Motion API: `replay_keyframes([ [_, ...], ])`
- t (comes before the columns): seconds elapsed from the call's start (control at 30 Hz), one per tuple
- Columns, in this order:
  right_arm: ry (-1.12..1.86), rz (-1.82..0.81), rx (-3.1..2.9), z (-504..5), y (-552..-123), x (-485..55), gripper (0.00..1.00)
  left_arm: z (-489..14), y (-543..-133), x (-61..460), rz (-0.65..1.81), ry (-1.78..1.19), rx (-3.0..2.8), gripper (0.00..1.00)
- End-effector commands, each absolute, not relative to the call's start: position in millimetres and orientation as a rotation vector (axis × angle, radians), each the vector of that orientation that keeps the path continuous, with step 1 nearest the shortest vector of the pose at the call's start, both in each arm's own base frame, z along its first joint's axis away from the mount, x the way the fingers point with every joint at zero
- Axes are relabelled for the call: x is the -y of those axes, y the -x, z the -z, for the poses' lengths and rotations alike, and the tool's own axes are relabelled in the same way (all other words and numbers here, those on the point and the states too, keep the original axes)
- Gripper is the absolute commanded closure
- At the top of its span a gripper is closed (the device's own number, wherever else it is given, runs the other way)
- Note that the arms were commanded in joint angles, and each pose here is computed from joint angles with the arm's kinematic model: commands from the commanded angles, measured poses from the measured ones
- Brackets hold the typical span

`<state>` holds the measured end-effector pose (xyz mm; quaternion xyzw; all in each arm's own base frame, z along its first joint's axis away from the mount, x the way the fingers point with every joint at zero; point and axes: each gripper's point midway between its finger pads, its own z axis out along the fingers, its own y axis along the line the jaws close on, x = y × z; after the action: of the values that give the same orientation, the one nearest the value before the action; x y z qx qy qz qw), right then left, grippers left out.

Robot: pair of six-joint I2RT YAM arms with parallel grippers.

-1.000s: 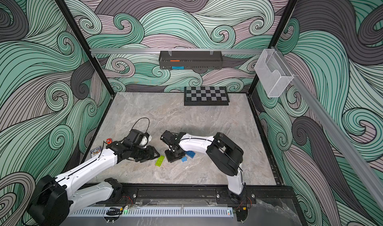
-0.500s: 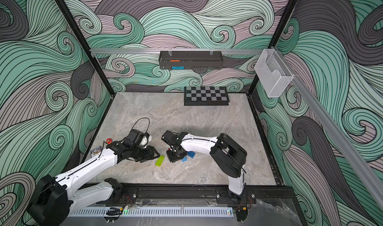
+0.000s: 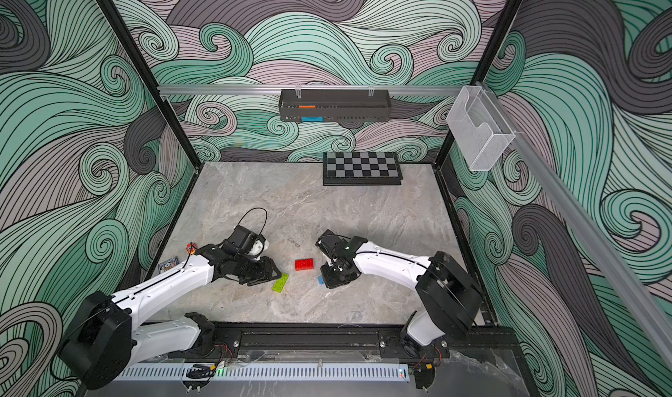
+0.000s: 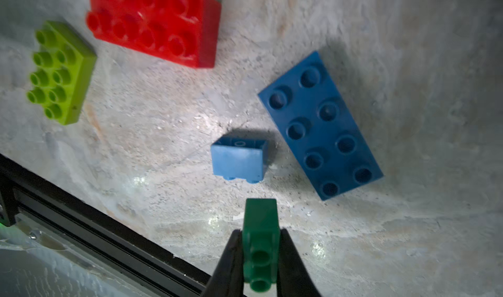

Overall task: Assemble the number 5 with lego
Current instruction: Pick up the lego brick from the center of the board, then place the lego brick at the center of the board.

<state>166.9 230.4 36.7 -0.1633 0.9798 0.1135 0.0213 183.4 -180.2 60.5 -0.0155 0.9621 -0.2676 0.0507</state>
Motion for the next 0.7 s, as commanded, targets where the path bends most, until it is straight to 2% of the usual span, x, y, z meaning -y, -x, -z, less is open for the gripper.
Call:
replay_keyframes([
  [0.0, 0.471, -0.36, -3.068, -29.0, -162.8, -226.2, 0.79, -74.1, -192.1, 192.2, 0.855, -0.021, -2.887, 0.5],
  [0.2, 0.394, -0.325, -3.088, -13.7, -172.7, -213.0, 0.79, -73.4, -192.2, 192.7, 0.85, -0.022, -2.89, 0.5],
  [0.67, 0.312, -0.325, -3.031, -18.8, -223.5, -203.7, 0.79, -69.2, -185.5, 187.3, 0.824, -0.022, -2.906, 0.5],
])
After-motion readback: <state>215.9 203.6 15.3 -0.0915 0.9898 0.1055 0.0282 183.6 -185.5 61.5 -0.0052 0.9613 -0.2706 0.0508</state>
